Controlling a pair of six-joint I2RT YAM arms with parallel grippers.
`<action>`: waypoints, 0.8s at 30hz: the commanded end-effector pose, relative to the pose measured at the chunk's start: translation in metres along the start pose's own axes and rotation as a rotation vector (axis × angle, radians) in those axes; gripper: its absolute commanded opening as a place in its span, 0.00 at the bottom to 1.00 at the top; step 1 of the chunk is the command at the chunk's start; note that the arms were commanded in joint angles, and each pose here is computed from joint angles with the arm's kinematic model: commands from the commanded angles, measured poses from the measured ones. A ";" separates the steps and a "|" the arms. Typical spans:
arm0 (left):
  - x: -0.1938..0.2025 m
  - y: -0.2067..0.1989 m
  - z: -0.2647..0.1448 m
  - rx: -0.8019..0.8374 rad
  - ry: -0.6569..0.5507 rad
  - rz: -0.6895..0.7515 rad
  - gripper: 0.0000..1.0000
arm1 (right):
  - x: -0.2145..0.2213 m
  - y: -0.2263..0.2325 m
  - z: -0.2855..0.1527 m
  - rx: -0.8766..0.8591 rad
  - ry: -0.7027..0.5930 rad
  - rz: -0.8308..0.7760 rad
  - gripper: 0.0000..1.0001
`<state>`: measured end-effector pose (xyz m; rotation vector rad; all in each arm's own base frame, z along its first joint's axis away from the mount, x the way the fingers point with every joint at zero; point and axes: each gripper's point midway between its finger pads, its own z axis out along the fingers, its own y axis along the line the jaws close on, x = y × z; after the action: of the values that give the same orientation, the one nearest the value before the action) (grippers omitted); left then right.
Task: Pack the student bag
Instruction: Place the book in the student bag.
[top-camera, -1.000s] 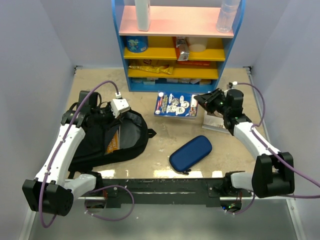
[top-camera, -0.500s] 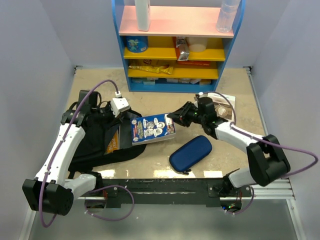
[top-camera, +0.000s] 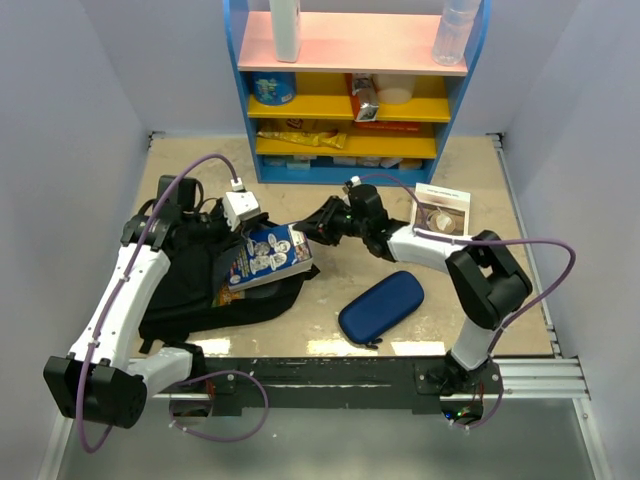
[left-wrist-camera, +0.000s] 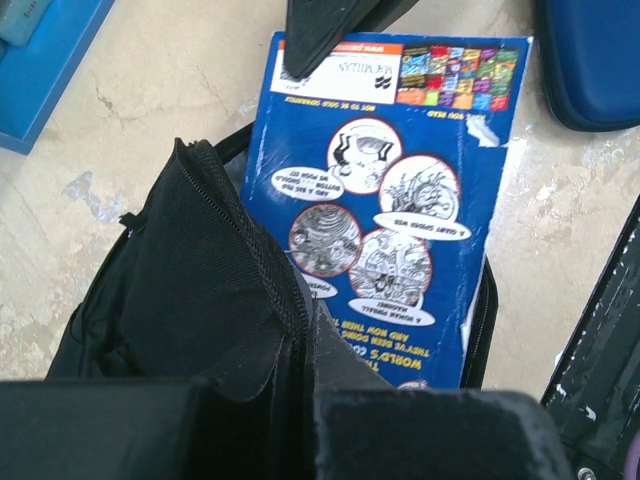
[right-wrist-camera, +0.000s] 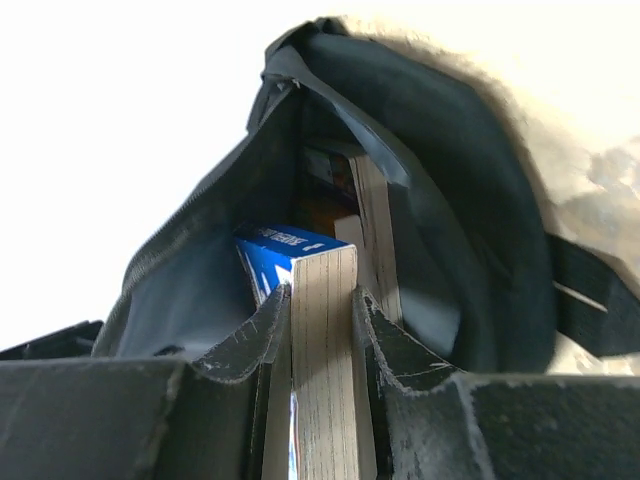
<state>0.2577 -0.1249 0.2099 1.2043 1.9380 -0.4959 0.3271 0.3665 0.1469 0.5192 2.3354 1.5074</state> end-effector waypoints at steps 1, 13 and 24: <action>-0.035 -0.002 -0.009 0.013 -0.107 0.058 0.00 | -0.004 0.068 0.008 -0.160 -0.043 -0.031 0.00; -0.041 -0.005 -0.009 0.025 -0.125 0.060 0.00 | 0.070 0.060 0.085 -0.066 -0.061 -0.169 0.00; -0.036 -0.004 -0.011 0.009 -0.109 0.071 0.00 | 0.106 0.019 0.078 0.157 0.142 -0.414 0.92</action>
<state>0.2564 -0.1277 0.2120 1.2079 1.9313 -0.5083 0.2774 0.5174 0.1105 0.1073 2.4447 1.3078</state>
